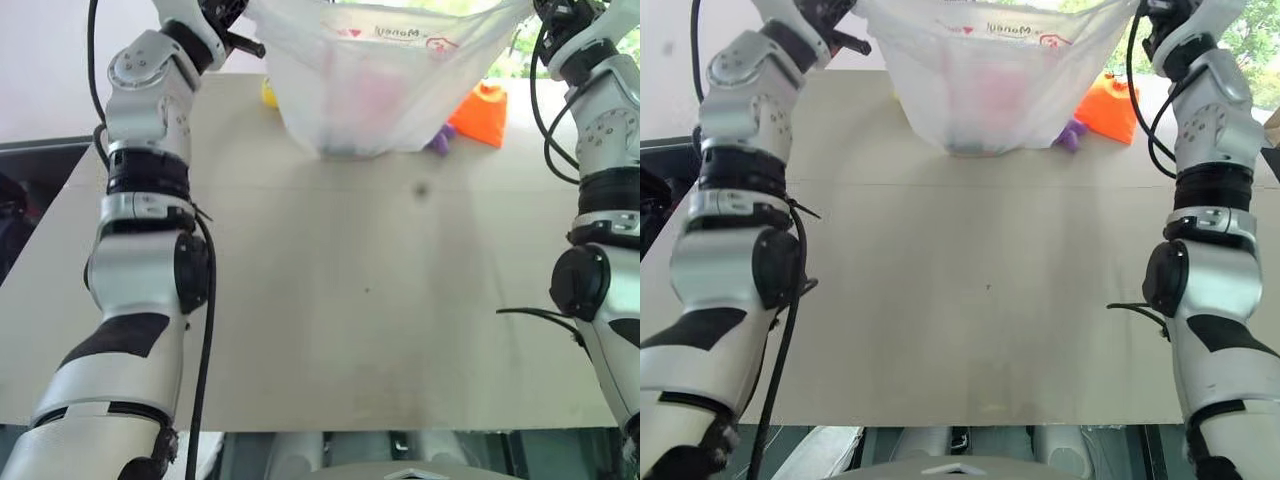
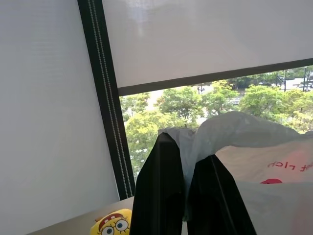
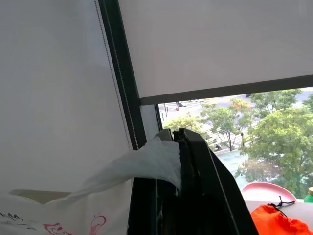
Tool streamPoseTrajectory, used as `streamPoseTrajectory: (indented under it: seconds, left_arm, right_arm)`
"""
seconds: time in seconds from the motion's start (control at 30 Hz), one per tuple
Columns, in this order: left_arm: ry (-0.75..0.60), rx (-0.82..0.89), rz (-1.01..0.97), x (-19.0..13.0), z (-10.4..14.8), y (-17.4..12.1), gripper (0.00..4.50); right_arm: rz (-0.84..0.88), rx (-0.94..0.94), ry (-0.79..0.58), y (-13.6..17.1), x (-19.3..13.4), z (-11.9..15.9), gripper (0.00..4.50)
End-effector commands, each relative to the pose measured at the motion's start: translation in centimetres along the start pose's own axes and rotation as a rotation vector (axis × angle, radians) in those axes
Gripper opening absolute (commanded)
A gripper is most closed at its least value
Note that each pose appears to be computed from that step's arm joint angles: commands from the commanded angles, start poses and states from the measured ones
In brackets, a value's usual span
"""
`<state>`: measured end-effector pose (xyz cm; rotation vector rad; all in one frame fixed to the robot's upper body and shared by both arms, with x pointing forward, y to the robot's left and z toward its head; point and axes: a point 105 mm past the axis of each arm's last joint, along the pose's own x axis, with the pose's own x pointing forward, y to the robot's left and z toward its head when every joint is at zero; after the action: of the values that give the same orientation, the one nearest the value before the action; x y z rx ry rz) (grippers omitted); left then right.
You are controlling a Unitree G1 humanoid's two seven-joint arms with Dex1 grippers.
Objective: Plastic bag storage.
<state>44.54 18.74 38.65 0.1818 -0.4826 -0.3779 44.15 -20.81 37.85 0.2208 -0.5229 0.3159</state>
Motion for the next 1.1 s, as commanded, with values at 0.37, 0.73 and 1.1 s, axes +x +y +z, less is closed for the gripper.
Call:
streamPoseTrajectory:
  seconds: [0.37, 0.73, 1.1]
  left_arm:
    - [-0.072, 0.037, -0.074, -2.8, -0.3, 0.9, 1.27]
    - [0.152, -0.162, -0.282, -16.4, -4.2, -4.1, 4.5]
    - [0.628, -0.309, -0.301, -30.1, -13.9, -10.9, 4.5]
  right_arm:
    - [0.178, -0.095, 0.142, -0.6, -4.7, -1.0, 0.0]
    - [0.612, 0.169, 0.622, 4.1, -19.6, -4.8, 4.45]
    - [0.509, -0.003, 1.017, 0.5, -29.4, -12.8, 4.45]
